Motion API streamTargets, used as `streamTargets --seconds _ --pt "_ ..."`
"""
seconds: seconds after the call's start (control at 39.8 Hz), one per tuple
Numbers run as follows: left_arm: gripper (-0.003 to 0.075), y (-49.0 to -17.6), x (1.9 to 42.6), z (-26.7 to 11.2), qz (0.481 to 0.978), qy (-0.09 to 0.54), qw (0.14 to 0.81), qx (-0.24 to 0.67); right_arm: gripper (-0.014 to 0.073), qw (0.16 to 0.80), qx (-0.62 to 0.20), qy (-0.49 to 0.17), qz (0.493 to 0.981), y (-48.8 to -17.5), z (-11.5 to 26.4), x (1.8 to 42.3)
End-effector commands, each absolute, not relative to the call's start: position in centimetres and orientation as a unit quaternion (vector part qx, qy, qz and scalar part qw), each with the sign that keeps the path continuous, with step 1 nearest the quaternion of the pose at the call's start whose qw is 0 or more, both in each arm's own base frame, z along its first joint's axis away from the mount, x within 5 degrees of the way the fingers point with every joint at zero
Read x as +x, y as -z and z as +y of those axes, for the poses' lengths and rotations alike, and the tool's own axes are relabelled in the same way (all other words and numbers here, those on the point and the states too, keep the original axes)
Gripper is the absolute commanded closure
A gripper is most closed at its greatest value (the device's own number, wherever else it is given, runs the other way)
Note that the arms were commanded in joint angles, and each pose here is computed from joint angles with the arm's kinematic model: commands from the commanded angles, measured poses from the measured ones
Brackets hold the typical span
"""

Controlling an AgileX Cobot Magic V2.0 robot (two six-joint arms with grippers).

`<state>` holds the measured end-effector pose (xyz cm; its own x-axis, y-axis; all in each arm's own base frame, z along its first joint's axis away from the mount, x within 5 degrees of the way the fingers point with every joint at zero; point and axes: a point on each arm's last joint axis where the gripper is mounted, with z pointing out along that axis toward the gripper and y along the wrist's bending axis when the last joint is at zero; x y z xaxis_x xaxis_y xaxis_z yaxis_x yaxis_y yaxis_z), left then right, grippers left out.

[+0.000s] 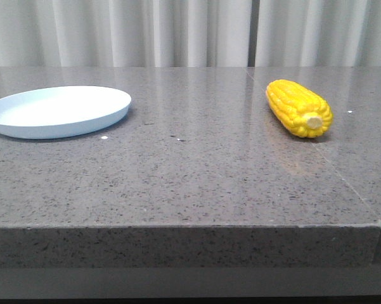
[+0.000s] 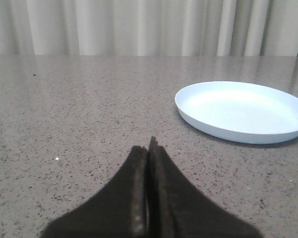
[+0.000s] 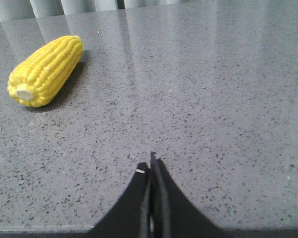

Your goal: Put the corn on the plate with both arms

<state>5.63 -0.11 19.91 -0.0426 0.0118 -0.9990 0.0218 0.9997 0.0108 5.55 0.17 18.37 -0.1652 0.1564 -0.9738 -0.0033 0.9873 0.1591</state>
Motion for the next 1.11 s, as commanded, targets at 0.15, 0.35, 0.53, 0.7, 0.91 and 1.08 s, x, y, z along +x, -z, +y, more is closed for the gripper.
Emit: streamTargets --seconds 0.15,0.35,0.53,0.7,0.91,1.08 --pt "0.0741 -20.1 5.6 -0.1 0.692 0.011 0.722 0.005 0.0657 0.686 0.049 -0.062 0.724 -19.8 0.1 5.4" --pt "0.0741 -20.1 5.6 -0.1 0.691 0.011 0.723 0.005 0.0657 0.686 0.049 -0.062 0.724 -19.8 0.1 5.4" --pt "0.0741 -20.8 5.5 -0.1 0.664 0.012 0.748 0.006 0.0657 0.695 0.048 -0.063 0.715 -20.1 0.1 5.4" --pt "0.0741 -23.8 4.8 -0.2 0.555 0.015 0.832 0.006 0.0657 0.745 0.045 -0.067 0.662 -21.9 0.1 5.3" --pt "0.0741 -28.5 3.9 -0.1 0.569 0.014 0.822 0.005 0.0657 0.752 0.044 -0.068 0.654 -26.4 0.1 4.0" --pt "0.0741 -32.0 5.0 -0.1 0.648 0.012 0.761 0.004 0.0657 0.720 0.045 -0.066 0.689 -30.7 0.1 3.8"
